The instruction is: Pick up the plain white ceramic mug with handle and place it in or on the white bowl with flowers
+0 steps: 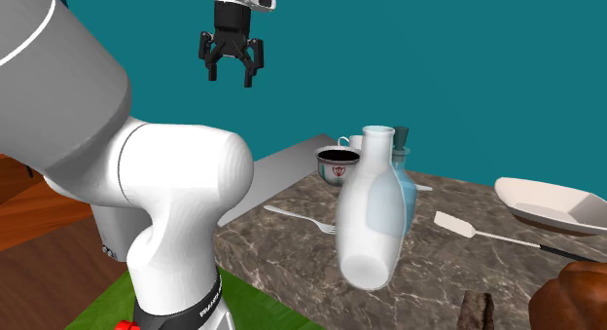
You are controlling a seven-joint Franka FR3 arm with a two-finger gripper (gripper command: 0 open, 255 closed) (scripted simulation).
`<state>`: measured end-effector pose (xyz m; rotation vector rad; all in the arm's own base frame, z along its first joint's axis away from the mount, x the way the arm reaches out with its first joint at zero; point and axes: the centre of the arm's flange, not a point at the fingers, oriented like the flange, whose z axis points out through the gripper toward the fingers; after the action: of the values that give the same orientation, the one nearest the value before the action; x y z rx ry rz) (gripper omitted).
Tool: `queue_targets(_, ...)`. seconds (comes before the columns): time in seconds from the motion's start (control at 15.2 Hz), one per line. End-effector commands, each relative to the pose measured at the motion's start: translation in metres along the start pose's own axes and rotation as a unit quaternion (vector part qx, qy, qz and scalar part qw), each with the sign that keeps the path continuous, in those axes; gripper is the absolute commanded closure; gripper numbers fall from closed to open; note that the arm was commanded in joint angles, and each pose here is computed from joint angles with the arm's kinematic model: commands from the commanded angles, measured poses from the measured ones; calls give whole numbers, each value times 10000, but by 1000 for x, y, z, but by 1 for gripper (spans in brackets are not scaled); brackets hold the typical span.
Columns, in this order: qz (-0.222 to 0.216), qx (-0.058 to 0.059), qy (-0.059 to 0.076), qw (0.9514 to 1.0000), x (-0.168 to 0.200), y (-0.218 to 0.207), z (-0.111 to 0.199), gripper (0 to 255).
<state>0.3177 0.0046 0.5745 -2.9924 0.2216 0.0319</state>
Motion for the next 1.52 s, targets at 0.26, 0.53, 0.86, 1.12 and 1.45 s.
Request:
queue_targets(0.26,-3,-35,115,9999,29,36,18,0)
queue_targets(0.53,-5,-69,231,9997,59,72,36,0)
queue_targets(0.86,-8,-113,375,9992,97,117,56,0)
queue_targets(1.12,-11,-147,491,9987,128,153,72,0)
queue_targets(1.45,-14,-191,635,9978,167,198,90,0)
